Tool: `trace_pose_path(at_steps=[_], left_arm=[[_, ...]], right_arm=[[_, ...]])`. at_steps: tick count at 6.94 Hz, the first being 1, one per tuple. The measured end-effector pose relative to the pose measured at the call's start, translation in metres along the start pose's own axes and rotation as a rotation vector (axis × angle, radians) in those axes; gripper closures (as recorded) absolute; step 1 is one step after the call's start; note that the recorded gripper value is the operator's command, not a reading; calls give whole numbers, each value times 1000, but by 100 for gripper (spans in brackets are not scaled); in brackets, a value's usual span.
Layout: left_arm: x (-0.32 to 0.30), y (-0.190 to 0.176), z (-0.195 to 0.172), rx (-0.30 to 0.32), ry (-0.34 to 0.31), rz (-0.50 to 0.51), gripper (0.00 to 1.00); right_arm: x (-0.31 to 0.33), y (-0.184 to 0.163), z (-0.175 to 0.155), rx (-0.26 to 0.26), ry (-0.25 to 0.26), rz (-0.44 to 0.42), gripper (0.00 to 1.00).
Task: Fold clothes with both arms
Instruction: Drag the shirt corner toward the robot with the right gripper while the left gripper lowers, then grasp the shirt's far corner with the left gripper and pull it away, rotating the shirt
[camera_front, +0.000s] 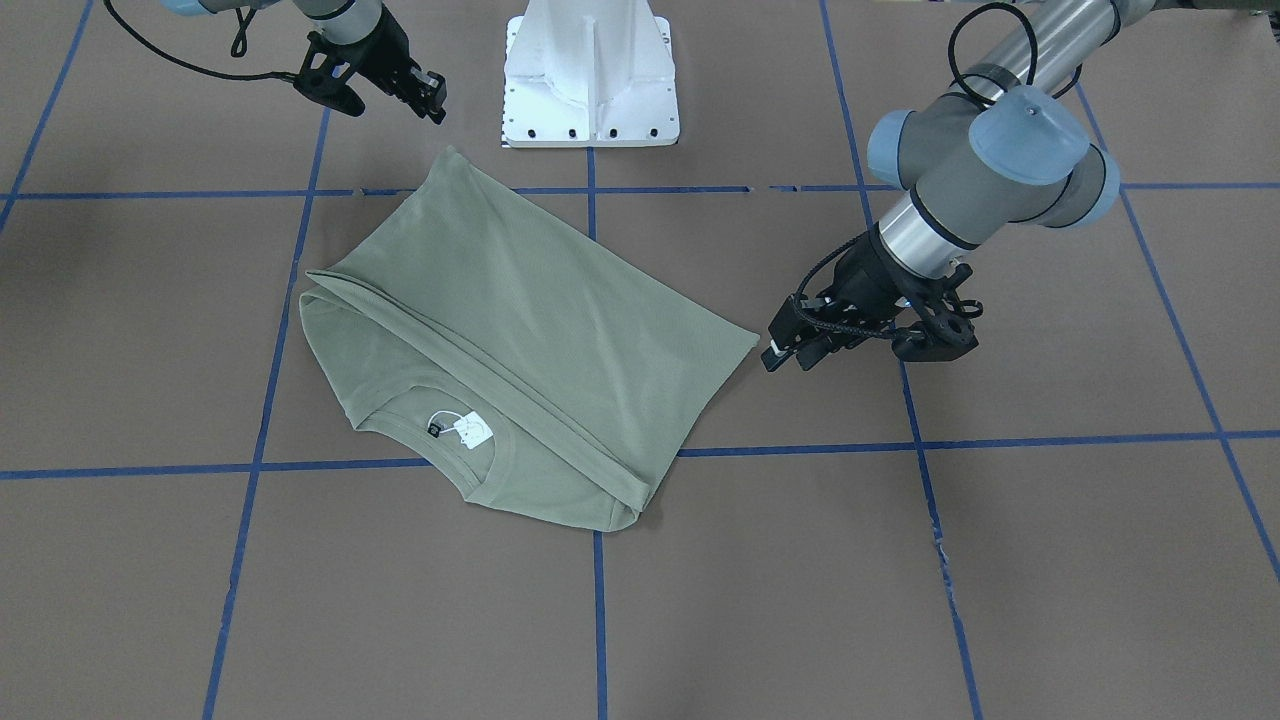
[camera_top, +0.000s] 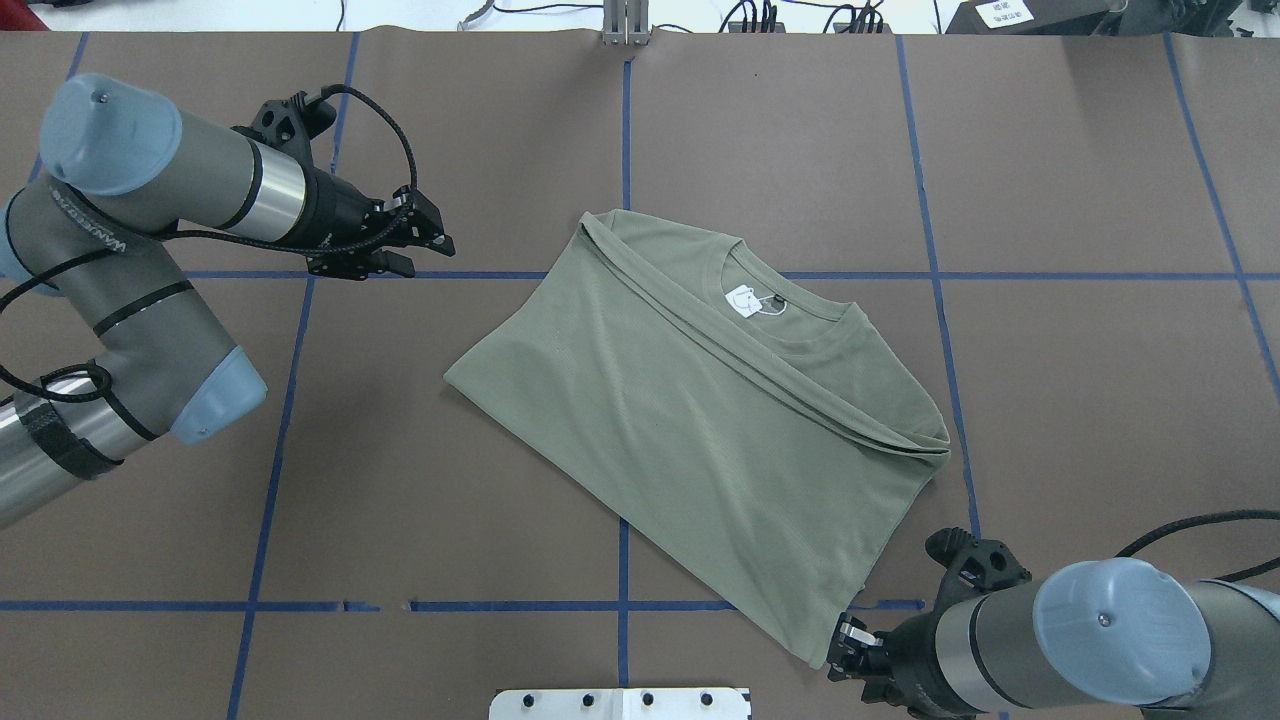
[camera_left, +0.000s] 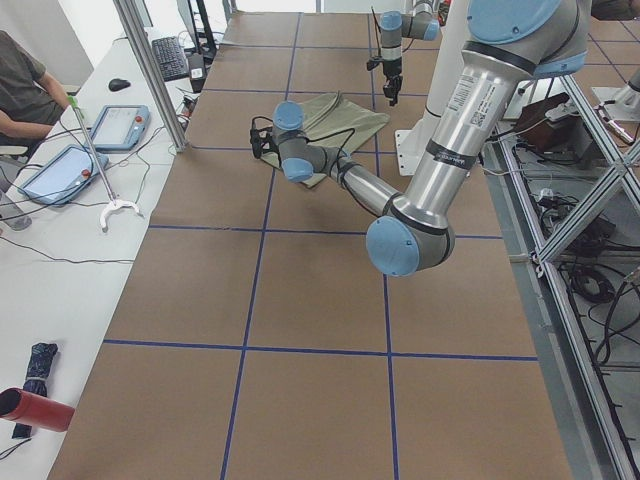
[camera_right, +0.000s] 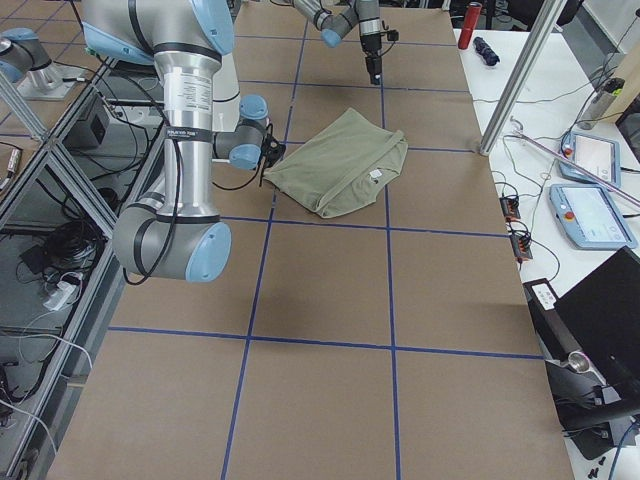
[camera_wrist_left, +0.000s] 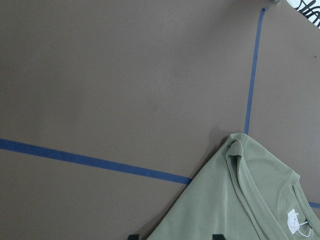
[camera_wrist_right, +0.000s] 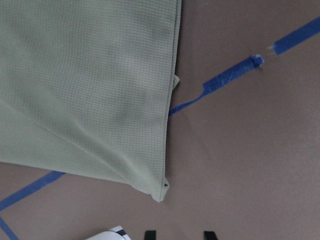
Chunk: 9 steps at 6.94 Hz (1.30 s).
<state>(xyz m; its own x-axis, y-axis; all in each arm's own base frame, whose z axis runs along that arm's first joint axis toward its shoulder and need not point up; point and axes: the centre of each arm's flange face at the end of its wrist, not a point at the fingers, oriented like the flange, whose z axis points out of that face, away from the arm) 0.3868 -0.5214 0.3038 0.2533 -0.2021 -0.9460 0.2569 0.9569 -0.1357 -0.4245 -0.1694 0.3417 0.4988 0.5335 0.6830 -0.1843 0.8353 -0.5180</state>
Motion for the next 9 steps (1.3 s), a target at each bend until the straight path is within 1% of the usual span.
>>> trace_pose_path(at_steps=[2,3,4,5,6,7,8,9], left_arm=[[5,21,5,-10,10,-18,31],[8,33,5,-23,18,-40,31],[1,46,10,-35,8,-67,31],[-12,56,19,-32,-14,-86,31],[-23,70,35,-25,-39,-91,32],[-29,85,52,-28,-60,-87,33],[-33,94,68,-36,-82,-86,33],[-37,100,82,-45,-101,-85,36]], right_arm=[[-11,-35,-17,63,-44,34,0],[-20,-60,-31,109,-76,41,0],[-29,-89,-51,164,-115,26,0],[-36,-115,-69,217,-143,2,0],[-42,-134,-81,257,-162,-20,0],[-46,-149,-87,286,-169,-33,0],[-47,-164,-89,311,-164,-55,0],[-46,-177,-90,333,-153,-83,0]])
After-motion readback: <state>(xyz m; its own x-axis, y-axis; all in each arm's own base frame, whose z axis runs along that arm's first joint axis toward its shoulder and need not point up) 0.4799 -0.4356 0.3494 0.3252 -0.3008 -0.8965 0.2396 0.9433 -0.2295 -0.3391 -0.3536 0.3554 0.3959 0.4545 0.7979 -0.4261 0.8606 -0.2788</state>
